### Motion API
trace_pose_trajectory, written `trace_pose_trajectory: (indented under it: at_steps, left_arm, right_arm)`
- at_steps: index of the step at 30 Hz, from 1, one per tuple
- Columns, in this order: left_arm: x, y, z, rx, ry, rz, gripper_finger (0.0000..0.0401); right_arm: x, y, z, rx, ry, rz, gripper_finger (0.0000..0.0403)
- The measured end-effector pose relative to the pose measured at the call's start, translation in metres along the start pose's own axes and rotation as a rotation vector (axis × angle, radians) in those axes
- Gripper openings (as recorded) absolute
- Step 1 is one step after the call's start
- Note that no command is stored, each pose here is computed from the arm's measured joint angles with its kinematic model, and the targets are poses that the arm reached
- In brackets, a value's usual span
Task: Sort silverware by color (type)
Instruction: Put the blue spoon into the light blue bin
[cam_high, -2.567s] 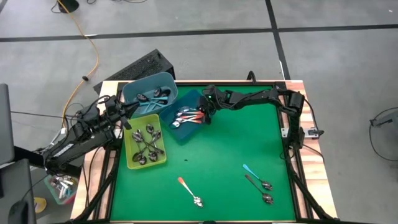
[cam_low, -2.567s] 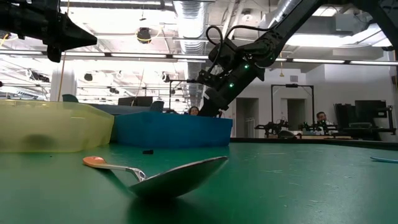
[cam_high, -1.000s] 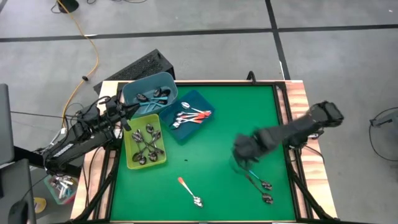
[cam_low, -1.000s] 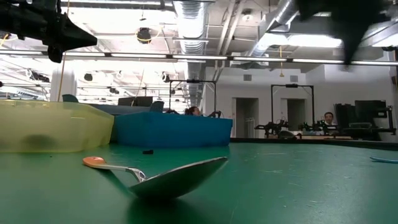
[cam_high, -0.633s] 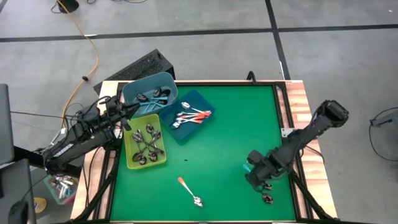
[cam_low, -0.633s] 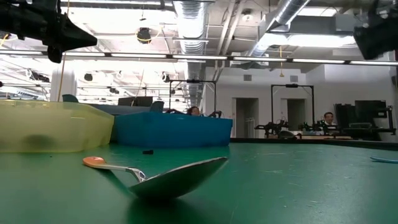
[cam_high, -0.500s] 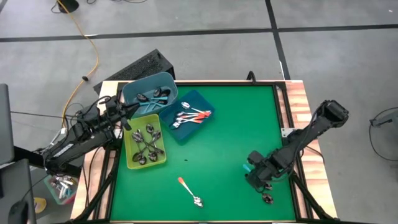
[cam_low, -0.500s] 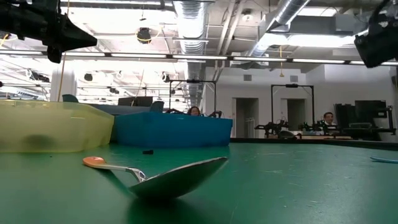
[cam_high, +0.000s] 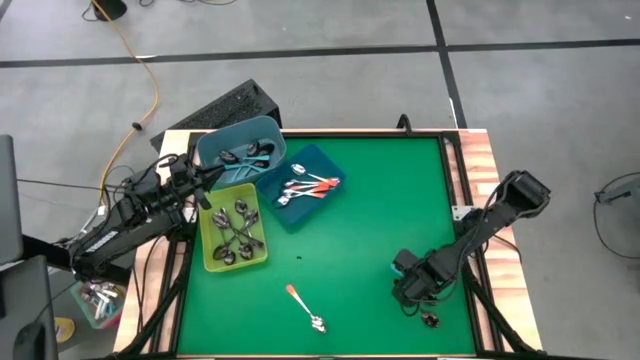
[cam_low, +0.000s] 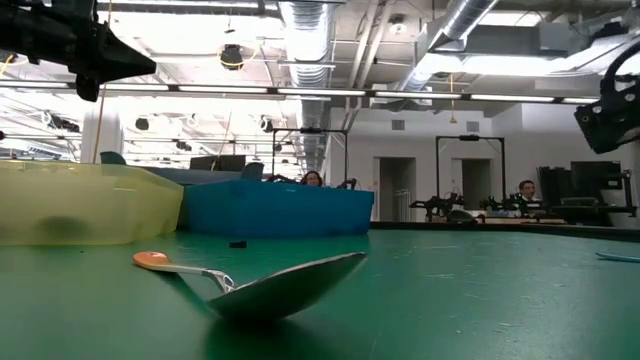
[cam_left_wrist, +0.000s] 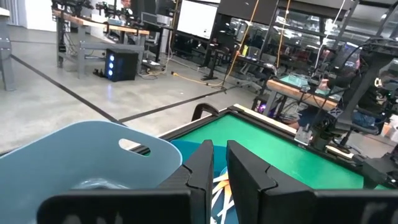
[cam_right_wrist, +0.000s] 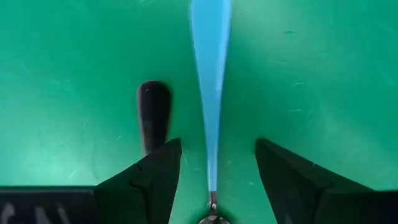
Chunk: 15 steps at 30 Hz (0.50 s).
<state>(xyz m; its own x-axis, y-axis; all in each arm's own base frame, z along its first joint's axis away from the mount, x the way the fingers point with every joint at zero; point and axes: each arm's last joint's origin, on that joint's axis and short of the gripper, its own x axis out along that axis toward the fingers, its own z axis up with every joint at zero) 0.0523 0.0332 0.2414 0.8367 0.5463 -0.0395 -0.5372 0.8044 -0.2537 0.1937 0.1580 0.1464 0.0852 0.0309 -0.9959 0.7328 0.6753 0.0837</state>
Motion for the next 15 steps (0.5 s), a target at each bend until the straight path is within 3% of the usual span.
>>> trace_pose_trajectory:
  at_steps: [7,15]
  left_arm:
    - [0.0000,0.0000,0.0000,0.000,0.000,0.000,0.0029]
    - [0.0000,0.0000,0.0000,0.000,0.000,0.000,0.0029]
  right_arm:
    - [0.0081,0.0008,-0.0005,-0.052,0.061,-0.040,0.0216]
    - [0.0084,-0.0045,-0.0011,-0.044,0.068,-0.094,0.0091]
